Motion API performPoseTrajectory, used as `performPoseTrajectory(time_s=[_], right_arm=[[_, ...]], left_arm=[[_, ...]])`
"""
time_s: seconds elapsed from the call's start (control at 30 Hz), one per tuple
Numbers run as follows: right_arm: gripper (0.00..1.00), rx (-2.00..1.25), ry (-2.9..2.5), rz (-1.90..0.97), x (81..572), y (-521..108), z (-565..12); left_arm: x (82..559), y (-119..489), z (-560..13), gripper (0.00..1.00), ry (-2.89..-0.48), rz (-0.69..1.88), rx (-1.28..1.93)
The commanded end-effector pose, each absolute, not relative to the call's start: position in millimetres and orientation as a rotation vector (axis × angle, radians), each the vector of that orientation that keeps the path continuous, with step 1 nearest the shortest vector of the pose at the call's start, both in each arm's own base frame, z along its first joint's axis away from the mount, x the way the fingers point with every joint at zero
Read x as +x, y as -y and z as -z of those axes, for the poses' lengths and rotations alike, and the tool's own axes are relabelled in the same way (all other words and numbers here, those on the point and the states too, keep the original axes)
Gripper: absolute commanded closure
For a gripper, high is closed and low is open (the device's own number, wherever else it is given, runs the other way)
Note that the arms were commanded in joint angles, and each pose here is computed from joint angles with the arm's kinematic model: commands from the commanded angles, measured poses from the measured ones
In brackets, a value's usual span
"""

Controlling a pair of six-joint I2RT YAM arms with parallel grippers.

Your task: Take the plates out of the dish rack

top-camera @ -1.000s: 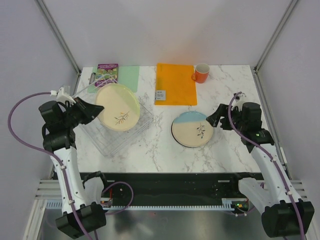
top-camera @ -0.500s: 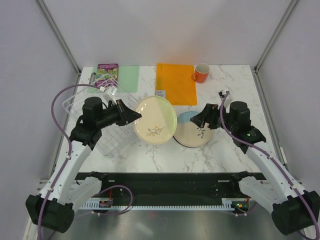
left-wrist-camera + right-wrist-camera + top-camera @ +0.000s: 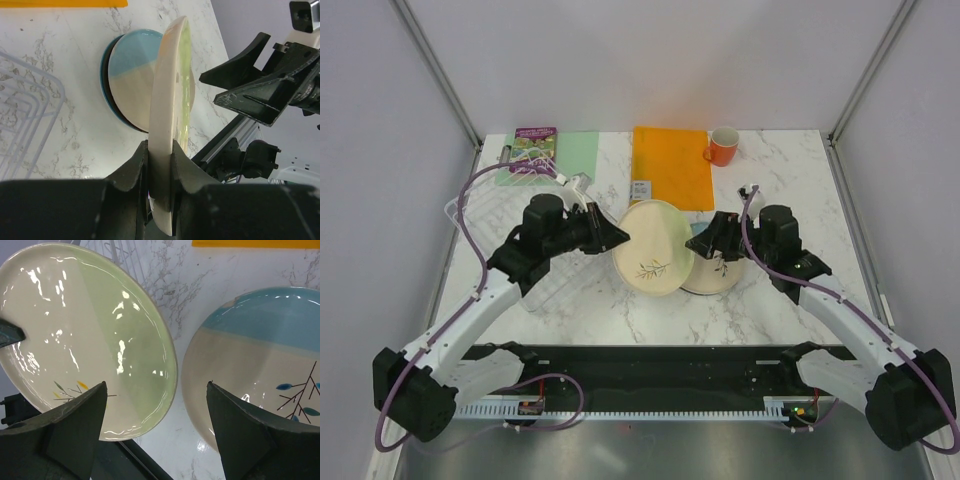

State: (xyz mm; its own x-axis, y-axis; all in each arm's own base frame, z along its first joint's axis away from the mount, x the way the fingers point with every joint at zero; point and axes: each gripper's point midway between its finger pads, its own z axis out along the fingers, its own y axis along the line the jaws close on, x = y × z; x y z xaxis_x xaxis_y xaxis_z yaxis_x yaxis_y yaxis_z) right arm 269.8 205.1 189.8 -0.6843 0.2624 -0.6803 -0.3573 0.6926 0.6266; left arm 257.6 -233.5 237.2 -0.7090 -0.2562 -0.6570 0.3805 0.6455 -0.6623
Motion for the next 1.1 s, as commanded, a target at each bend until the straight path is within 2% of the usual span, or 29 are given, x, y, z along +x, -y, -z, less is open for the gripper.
performPoseTrajectory(time_s=[0.0,0.2,0.47,0.5,0.57,0.6,0.67,0.7,0.73,0.93,0.97,1.07], right_arm=[[0.12,-0.070,-2.044,-1.008,278,-210,-193],[0.12,-0.071,-2.018,-1.075,279,-218,-190],[0.16,-0.101,-1.962,-1.192,278,-232,-193],[0.24,-0.106,-1.956,-1.202,277,-233,-194],[0.34,-0.123,-1.929,-1.245,274,-236,-197],[0.50,-0.133,-1.915,-1.264,273,-238,-200],[0.65,-0.140,-1.890,-1.318,269,-242,-204],[0.90,-0.134,-1.889,-1.326,269,-242,-203],[1.00,-0.133,-1.885,-1.331,267,-242,-204],[1.00,-0.126,-1.848,-1.265,264,-232,-221],[1.00,-0.109,-1.865,-1.228,265,-228,-218],[1.00,-0.095,-1.852,-1.182,264,-220,-231]], left_arm=[[260,248,-334,0.98,-1.791,1.231,0.126],[246,254,-352,0.98,-1.724,1.311,0.196],[241,268,-339,0.98,-1.694,1.460,0.210],[240,269,-336,0.98,-1.702,1.469,0.209],[241,272,-335,0.98,-1.689,1.490,0.220],[240,273,-334,0.98,-1.690,1.507,0.223],[241,275,-327,0.98,-1.692,1.521,0.221],[242,276,-322,0.98,-1.702,1.519,0.212],[244,275,-321,0.98,-1.705,1.512,0.205],[261,264,-290,0.96,-1.824,1.312,0.181],[265,262,-286,0.89,-1.837,1.277,0.169],[273,252,-268,0.81,-1.899,1.162,0.141]])
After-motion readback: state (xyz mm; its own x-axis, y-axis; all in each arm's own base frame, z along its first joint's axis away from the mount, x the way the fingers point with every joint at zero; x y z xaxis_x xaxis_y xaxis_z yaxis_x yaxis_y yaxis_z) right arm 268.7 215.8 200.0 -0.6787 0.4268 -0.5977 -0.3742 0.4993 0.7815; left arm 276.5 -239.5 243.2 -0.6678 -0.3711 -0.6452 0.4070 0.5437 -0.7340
